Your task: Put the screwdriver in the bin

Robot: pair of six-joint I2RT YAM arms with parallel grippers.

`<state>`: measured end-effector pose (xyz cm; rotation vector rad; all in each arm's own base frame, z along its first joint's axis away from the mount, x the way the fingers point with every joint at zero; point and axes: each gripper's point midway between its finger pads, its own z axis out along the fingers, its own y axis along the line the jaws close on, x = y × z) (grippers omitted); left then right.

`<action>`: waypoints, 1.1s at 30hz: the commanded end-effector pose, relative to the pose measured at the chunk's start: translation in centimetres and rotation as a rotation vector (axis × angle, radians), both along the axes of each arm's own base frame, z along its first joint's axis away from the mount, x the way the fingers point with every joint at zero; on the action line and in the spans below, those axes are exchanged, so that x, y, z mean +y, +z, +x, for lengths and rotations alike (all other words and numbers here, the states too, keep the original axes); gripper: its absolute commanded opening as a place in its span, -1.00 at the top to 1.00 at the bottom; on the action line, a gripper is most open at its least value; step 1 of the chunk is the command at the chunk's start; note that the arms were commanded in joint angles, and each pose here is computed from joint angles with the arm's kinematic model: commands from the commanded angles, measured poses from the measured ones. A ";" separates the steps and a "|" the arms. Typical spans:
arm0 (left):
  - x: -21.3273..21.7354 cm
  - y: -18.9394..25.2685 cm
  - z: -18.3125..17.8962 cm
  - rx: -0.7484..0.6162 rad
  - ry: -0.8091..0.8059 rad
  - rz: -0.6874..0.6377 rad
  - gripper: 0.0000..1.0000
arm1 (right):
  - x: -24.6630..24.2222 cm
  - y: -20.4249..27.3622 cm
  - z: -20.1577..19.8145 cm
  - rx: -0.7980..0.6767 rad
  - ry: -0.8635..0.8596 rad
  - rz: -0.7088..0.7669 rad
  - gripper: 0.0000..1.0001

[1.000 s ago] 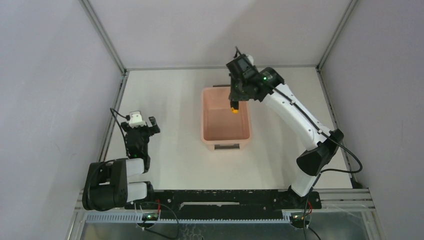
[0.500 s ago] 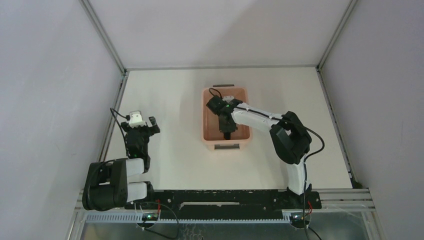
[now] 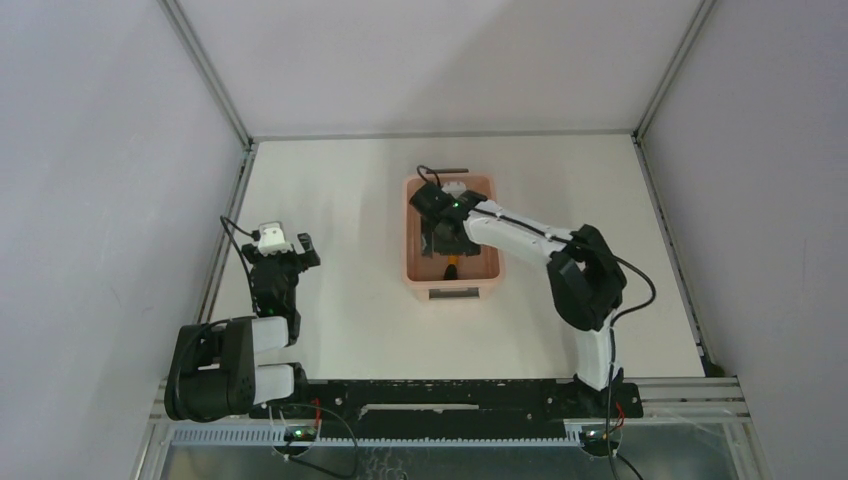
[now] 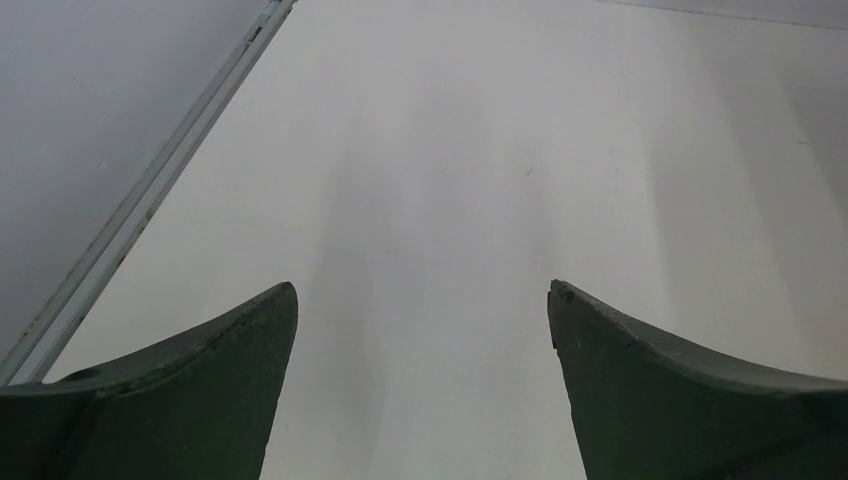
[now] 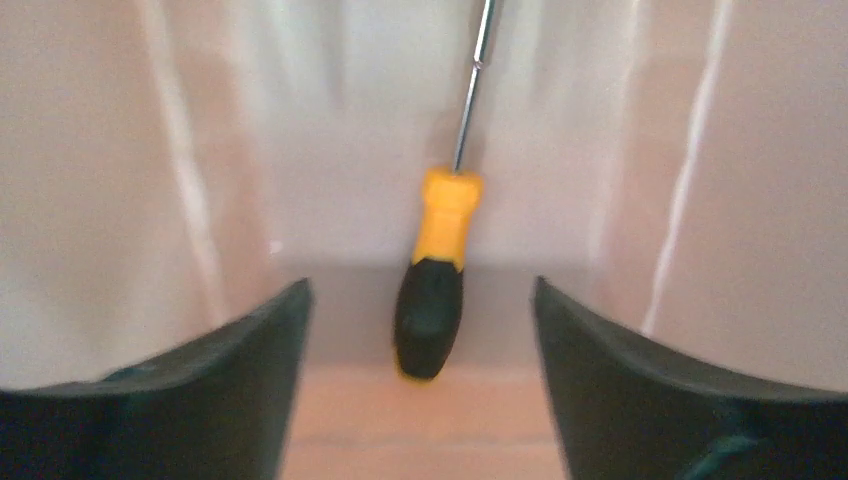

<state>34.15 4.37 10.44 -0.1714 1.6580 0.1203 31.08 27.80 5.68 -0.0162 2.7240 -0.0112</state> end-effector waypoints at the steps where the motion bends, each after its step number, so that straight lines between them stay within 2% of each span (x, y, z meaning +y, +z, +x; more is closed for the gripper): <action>1: 0.1 3.2 1.3 -0.091 0.003 0.024 -1.00 | 1.1 12.7 1.6 -0.255 0.070 0.105 -0.95; 6: 0.1 3.2 1.3 -0.092 0.003 0.024 -1.00 | -2.5 20.1 2.7 -0.401 0.045 0.084 -0.99; 11: 0.2 3.2 1.3 -0.091 0.004 0.024 -1.00 | -9.6 22.8 3.9 -0.442 -0.077 0.014 -0.99; 15: 0.2 3.3 1.3 -0.093 0.004 0.024 -1.00 | -16.4 23.5 4.5 -0.454 -0.195 -0.060 -0.99; 22: 0.2 3.2 1.3 -0.091 0.004 0.024 -1.00 | -25.0 22.7 3.4 -0.463 -0.347 -0.088 -0.99; 27: 0.1 3.2 1.3 -0.093 0.003 0.024 -1.00 | -27.9 22.4 2.1 -0.483 -0.401 -0.052 -0.99; 33: 0.2 3.2 1.3 -0.093 0.004 0.024 -1.00 | -28.8 22.7 1.4 -0.496 -0.402 -0.050 -0.99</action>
